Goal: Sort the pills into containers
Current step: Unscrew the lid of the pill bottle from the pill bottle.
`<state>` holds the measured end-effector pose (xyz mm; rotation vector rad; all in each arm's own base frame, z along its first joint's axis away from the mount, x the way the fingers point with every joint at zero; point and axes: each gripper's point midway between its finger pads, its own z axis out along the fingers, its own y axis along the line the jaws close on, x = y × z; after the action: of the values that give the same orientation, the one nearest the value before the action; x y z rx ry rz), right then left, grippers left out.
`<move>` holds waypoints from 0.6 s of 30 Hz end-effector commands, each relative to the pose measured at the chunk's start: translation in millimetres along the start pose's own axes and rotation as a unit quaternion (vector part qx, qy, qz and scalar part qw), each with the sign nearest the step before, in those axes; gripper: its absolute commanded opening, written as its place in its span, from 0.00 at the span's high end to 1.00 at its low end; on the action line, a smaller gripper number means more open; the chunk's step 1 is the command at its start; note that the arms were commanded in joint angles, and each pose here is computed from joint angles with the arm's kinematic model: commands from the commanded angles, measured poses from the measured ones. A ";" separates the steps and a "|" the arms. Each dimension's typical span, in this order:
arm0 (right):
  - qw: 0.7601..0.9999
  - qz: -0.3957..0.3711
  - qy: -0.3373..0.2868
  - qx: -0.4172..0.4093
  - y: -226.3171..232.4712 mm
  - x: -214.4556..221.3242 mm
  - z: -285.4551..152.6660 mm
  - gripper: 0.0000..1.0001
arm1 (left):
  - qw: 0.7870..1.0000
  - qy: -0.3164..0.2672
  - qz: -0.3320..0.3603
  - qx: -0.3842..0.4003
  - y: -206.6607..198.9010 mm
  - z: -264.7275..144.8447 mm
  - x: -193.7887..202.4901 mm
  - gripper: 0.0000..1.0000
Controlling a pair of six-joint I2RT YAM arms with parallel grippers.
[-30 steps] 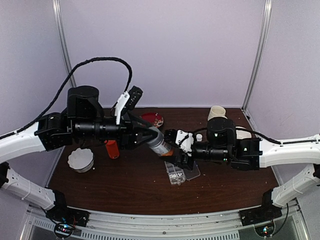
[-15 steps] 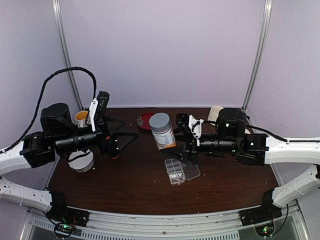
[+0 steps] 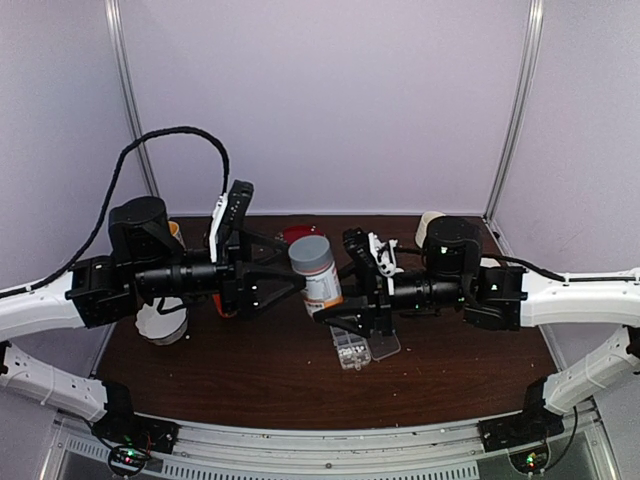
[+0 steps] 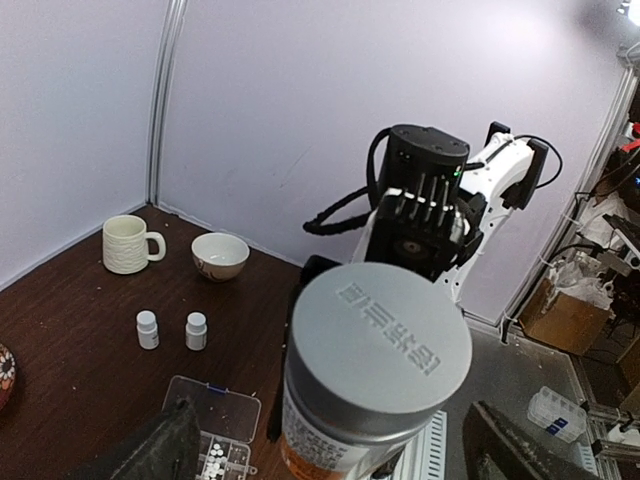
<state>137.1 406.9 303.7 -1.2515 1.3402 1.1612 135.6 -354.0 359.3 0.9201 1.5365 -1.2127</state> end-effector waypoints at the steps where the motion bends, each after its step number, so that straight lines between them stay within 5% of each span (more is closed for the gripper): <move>1: 1.000 -0.003 -0.023 -0.020 6.5 -22.1 0.7 1.00 | 0.998 -0.051 0.020 0.039 -18.9 -3.9 -35.9 0.06; 7: 1.000 0.002 -0.010 -0.024 5.9 -16.0 4.4 1.00 | 0.997 -0.056 0.020 0.049 -21.6 -1.6 -36.5 0.06; 16: 1.000 0.001 -0.002 -0.028 6.0 -14.6 7.7 1.00 | 0.998 -0.043 0.017 0.052 -20.5 6.0 -32.9 0.31; 18: 1.000 0.001 0.003 -0.027 5.4 -13.3 8.9 1.00 | 0.998 -0.041 0.017 0.054 -20.8 7.1 -32.0 0.30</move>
<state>134.3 413.1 296.8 -1.2931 1.3764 1.1891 129.2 -364.8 367.7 0.9601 1.4871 -1.2737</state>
